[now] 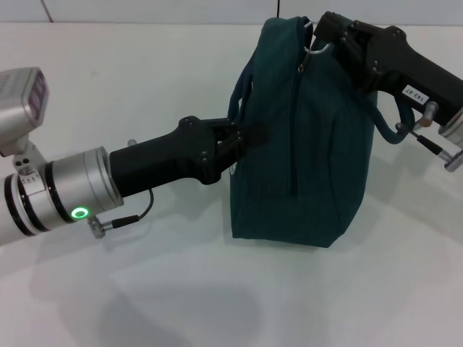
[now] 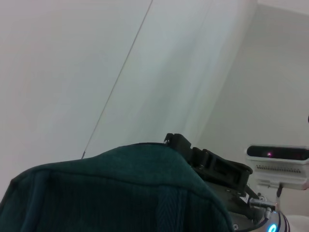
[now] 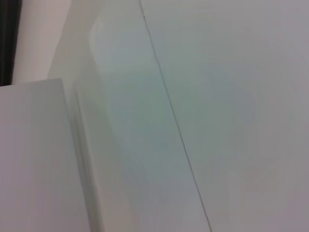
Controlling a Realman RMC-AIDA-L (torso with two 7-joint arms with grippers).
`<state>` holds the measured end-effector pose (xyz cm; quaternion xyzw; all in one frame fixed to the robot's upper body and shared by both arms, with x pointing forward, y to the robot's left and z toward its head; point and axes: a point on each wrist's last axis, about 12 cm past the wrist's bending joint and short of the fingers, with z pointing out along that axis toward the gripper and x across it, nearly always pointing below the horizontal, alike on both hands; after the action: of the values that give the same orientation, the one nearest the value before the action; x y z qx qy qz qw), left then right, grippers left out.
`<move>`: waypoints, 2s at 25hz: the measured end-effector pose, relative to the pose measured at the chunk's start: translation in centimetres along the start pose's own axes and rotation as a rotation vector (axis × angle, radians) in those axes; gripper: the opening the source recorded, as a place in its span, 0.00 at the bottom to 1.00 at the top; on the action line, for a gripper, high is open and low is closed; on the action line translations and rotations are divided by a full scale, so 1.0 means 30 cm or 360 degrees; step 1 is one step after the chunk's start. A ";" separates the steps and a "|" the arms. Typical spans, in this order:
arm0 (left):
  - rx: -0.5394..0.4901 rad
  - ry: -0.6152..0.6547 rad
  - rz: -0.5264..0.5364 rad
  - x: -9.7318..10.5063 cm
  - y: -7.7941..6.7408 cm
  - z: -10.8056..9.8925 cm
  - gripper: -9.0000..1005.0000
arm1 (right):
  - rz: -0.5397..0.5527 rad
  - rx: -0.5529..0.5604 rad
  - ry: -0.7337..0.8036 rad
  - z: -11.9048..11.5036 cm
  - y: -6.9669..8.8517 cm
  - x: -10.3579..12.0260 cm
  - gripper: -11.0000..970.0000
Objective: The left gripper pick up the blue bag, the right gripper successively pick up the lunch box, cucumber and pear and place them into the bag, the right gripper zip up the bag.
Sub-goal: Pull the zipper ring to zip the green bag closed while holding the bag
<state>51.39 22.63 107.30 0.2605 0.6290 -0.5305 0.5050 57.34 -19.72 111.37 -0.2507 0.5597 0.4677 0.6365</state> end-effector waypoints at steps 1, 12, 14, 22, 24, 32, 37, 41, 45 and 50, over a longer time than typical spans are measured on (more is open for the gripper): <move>0.0000 0.0000 0.0001 0.000 0.000 0.000 0.07 | 0.0018 -0.0001 0.0002 0.001 0.000 0.000 0.02; -0.0024 0.0001 0.0033 0.018 0.000 -0.007 0.07 | 0.0045 -0.0139 -0.0071 0.004 0.034 -0.020 0.02; -0.0025 -0.0001 0.0049 0.018 0.000 -0.007 0.07 | 0.0049 -0.0156 -0.0086 0.001 0.037 -0.024 0.02; -0.0030 0.0010 0.0097 0.026 -0.001 -0.013 0.07 | 0.0066 -0.0173 -0.0102 -0.001 0.041 -0.028 0.02; -0.0021 0.0016 0.0127 0.029 -0.005 -0.017 0.07 | 0.0065 -0.0170 -0.0104 -0.001 0.040 -0.030 0.02; 0.0066 0.0044 0.0209 0.036 -0.026 -0.020 0.07 | 0.0064 -0.0156 -0.0108 0.003 0.034 -0.033 0.02; 0.0107 0.0054 0.0227 0.033 -0.032 -0.017 0.07 | 0.0065 -0.0142 -0.0099 0.005 0.030 -0.032 0.02; 0.0141 0.0058 0.0264 0.032 -0.038 -0.016 0.07 | 0.0065 -0.0123 -0.0085 0.007 0.024 -0.029 0.02; 0.0151 0.0056 0.0284 0.032 -0.040 -0.016 0.07 | 0.0084 -0.0101 -0.0068 0.009 0.017 -0.026 0.02; 0.0180 0.0037 0.0345 0.035 -0.050 -0.020 0.08 | 0.0127 -0.0044 -0.0026 0.013 0.002 -0.017 0.02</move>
<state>49.50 22.50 106.90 0.3611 0.5722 -0.5043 0.5365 57.52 -19.52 111.98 -0.2331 0.5576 0.5023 0.6184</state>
